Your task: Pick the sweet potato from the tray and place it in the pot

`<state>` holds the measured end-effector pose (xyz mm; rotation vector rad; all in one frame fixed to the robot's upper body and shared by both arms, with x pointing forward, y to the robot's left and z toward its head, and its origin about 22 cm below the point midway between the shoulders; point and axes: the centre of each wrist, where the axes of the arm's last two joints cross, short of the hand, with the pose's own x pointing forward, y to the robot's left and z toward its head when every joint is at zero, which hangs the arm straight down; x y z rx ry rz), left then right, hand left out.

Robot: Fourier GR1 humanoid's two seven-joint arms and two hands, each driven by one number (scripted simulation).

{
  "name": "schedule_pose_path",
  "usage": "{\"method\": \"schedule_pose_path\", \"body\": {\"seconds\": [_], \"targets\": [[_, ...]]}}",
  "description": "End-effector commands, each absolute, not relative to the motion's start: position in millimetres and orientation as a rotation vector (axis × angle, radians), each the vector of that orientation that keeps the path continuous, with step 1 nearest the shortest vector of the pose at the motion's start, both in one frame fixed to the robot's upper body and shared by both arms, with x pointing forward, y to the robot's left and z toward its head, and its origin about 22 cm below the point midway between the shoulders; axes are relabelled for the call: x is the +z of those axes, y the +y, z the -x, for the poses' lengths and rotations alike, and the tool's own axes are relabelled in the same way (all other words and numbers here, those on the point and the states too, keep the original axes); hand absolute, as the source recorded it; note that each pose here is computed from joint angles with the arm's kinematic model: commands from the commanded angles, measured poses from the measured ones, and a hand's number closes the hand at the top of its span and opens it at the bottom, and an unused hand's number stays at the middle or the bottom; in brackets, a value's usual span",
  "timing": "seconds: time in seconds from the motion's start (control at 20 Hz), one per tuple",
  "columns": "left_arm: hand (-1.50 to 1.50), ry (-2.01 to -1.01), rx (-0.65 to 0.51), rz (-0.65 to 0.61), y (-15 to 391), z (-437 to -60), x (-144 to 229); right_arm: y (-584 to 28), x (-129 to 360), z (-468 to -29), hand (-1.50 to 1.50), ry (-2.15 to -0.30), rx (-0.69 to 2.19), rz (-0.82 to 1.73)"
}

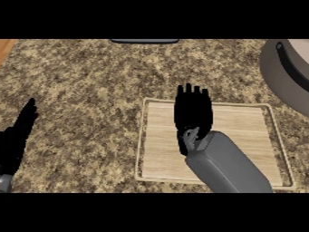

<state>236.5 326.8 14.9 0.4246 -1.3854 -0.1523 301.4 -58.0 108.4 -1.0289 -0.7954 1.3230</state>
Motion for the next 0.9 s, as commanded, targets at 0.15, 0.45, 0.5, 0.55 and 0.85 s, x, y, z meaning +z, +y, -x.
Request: {"method": "schedule_pose_path", "body": {"seconds": [0.15, 0.45, 0.5, 0.55, 0.85], "targets": [[0.0, -1.378, -0.149, -0.428, 312, -232, 10, -39, 101, -311, -1.5, -0.53, 1.319, 1.174], [0.0, -1.387, -0.162, -0.426, 318, -237, 25, -40, 84, -322, -1.5, -0.451, 1.333, 1.144], [0.0, -1.387, -0.171, -0.407, 335, -225, 19, -39, 81, -330, -1.5, -0.43, 1.339, 1.153], [0.0, -1.37, -0.152, -0.441, 327, -237, 8, -34, 93, -329, -1.5, -0.442, 1.339, 1.166], [0.0, -1.38, -0.158, -0.438, 323, -234, 20, -44, 65, -337, -1.5, -0.388, 1.331, 1.164]]}}
